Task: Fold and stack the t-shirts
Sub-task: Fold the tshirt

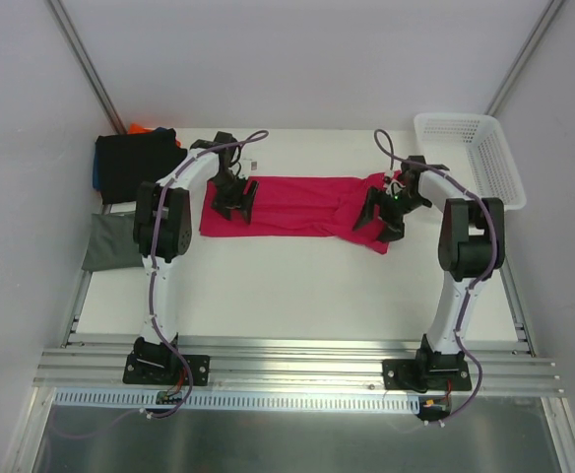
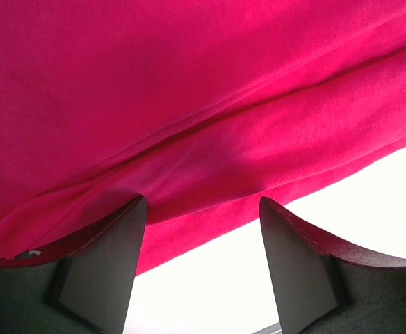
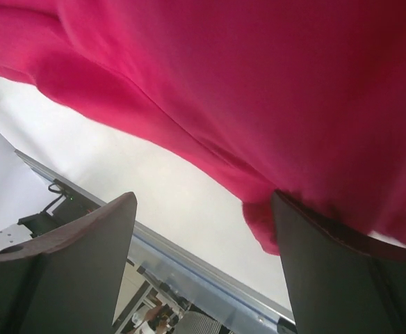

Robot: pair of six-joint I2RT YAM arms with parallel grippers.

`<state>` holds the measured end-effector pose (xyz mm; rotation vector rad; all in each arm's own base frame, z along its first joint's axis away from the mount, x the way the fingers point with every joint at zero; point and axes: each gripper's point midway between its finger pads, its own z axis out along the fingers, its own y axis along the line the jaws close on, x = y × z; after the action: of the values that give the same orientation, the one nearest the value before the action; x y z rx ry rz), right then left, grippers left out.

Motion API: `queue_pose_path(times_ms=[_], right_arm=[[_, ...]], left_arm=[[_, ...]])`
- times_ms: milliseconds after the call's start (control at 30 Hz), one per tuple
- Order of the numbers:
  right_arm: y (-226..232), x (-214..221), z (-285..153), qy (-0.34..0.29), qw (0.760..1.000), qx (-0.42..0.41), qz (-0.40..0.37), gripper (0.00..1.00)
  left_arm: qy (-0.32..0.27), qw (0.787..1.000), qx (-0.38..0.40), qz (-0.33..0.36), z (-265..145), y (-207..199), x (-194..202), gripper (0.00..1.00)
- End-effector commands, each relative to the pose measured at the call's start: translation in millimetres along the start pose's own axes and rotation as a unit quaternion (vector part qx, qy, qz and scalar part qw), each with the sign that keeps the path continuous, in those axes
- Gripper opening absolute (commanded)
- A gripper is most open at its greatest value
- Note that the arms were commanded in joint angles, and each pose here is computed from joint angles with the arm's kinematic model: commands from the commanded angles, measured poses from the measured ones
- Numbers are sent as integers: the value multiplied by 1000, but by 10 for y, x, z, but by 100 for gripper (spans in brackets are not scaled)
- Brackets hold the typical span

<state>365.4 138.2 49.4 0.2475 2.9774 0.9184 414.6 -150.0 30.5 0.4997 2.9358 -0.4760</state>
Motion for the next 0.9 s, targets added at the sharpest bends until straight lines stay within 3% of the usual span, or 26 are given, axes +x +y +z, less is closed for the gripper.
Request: queue_pose_path(times_ms=[0,433,700,867], right_arm=[[-137,257,-367,4,1000,21,10,82],[-302,334,-690,-19,998,52,-3,83],[33,77,-1003,-81,996,21,-41,83],[197,-80,-951,-92,995,-8,-42,82]], left_arm=[[-12,1000,13,-12,-147,-77,-55,66],[-3,999,25,-35,-78,-35,-17,66],[-19,999,24,-27,-202,-68,-62,67],[-24,999,28,-23,-298,-101,-29,67]])
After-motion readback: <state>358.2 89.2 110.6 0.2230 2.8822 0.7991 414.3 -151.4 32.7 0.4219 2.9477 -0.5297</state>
